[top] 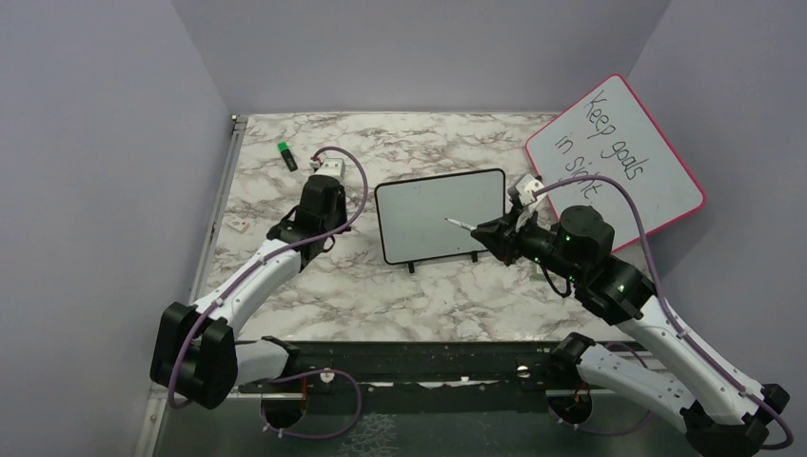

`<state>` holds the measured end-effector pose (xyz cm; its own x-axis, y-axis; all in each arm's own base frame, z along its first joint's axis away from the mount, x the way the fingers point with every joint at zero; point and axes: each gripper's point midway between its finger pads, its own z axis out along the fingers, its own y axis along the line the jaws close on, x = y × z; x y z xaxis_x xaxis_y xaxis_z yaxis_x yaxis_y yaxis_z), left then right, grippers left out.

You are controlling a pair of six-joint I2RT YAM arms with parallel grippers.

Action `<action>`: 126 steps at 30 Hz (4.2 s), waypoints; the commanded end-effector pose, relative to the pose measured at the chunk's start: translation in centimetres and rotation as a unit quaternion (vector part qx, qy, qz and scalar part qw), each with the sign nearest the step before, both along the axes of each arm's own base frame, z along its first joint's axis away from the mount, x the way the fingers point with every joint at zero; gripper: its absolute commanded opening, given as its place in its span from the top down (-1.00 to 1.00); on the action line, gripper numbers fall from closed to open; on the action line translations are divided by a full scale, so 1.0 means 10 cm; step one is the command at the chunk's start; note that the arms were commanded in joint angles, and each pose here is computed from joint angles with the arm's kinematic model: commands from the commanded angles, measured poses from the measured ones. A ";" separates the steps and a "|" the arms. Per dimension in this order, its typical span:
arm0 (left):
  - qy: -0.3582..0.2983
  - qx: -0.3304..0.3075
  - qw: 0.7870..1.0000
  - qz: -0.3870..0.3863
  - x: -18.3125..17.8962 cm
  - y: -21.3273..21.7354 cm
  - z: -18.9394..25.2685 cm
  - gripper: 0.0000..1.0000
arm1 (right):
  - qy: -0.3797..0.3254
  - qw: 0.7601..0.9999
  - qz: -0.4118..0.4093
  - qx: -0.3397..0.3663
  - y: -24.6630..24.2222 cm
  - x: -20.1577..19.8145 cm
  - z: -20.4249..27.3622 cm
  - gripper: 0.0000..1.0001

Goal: Write a sentence on the whiteboard
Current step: Place the pen cap at the center of the board, then write a sentence on the whiteboard.

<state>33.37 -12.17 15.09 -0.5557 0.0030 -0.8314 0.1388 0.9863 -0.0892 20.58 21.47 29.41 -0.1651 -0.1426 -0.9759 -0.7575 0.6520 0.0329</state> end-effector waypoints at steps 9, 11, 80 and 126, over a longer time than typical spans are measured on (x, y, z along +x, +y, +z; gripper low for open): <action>0.009 -0.023 0.987 0.158 0.34 0.26 -0.57 0.81 | -0.016 0.999 -0.006 0.038 -0.02 -0.03 0.14 0.99; 0.008 -0.028 0.986 0.162 0.39 0.26 -0.65 0.77 | -0.015 0.999 -0.004 0.038 -0.02 -0.04 0.13 0.98; -0.205 -0.134 0.933 -0.264 0.28 -0.88 0.98 -0.81 | -0.006 1.000 -0.027 0.011 0.02 0.14 0.09 0.99; -0.104 -0.237 0.844 -0.470 -0.04 -1.10 0.50 1.00 | -0.012 1.000 0.011 -0.004 0.22 0.22 -0.14 0.99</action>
<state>33.98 -23.58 21.00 -0.3348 -0.0036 -0.9423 0.9060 0.2734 -0.3230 22.40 22.98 27.20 -0.2098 -0.1658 -0.9636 -0.7492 0.6605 0.0494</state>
